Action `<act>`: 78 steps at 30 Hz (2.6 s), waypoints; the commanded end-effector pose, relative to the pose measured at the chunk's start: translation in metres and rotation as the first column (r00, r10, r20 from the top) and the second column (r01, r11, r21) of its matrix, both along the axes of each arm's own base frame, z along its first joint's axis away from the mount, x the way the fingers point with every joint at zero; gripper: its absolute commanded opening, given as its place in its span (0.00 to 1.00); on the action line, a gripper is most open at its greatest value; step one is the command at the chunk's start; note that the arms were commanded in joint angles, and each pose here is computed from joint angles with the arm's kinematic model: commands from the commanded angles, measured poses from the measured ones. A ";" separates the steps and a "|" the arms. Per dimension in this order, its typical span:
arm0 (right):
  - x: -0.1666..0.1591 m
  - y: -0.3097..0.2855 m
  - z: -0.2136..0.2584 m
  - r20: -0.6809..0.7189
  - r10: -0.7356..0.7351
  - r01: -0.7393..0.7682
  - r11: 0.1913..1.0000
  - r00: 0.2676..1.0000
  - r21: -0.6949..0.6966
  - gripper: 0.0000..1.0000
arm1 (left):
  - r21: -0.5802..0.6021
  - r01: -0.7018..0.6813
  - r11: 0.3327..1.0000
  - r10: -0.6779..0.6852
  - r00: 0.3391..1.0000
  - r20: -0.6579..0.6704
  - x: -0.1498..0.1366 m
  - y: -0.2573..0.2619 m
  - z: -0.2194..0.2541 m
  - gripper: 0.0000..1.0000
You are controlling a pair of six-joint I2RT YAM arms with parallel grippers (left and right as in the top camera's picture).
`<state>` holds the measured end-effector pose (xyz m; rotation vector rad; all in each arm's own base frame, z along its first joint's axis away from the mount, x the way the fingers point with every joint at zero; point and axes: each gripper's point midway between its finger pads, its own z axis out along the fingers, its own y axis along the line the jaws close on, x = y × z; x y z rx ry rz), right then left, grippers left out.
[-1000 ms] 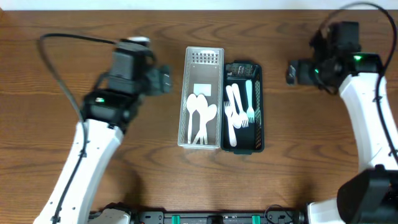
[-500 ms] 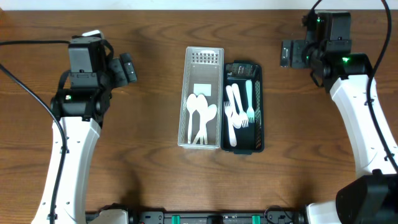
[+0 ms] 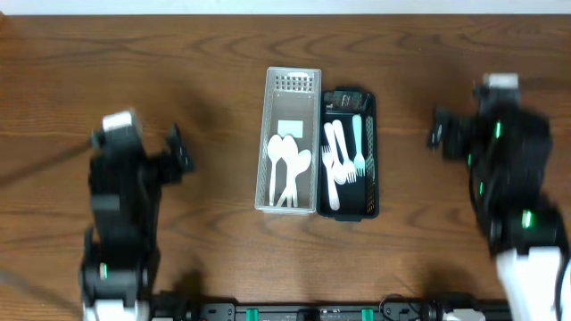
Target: Pack container
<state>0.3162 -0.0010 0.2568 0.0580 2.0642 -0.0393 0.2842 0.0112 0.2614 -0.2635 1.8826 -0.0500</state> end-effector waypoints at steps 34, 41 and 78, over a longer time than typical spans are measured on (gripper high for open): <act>-0.133 0.012 -0.159 -0.253 0.067 -0.051 0.996 0.965 0.069 0.99 | 0.032 0.018 0.999 -0.006 0.937 -0.350 -0.097 0.003 -0.157 0.98; -0.150 0.010 -0.173 -0.329 0.064 -0.045 0.997 0.942 0.063 0.99 | 0.036 0.021 0.999 -0.004 0.904 -0.427 -0.111 0.004 -0.172 0.98; -0.071 0.022 -0.098 0.415 0.093 -0.115 0.993 0.905 0.029 0.99 | 0.036 0.021 0.999 -0.004 0.904 -0.428 -0.111 0.004 -0.172 0.98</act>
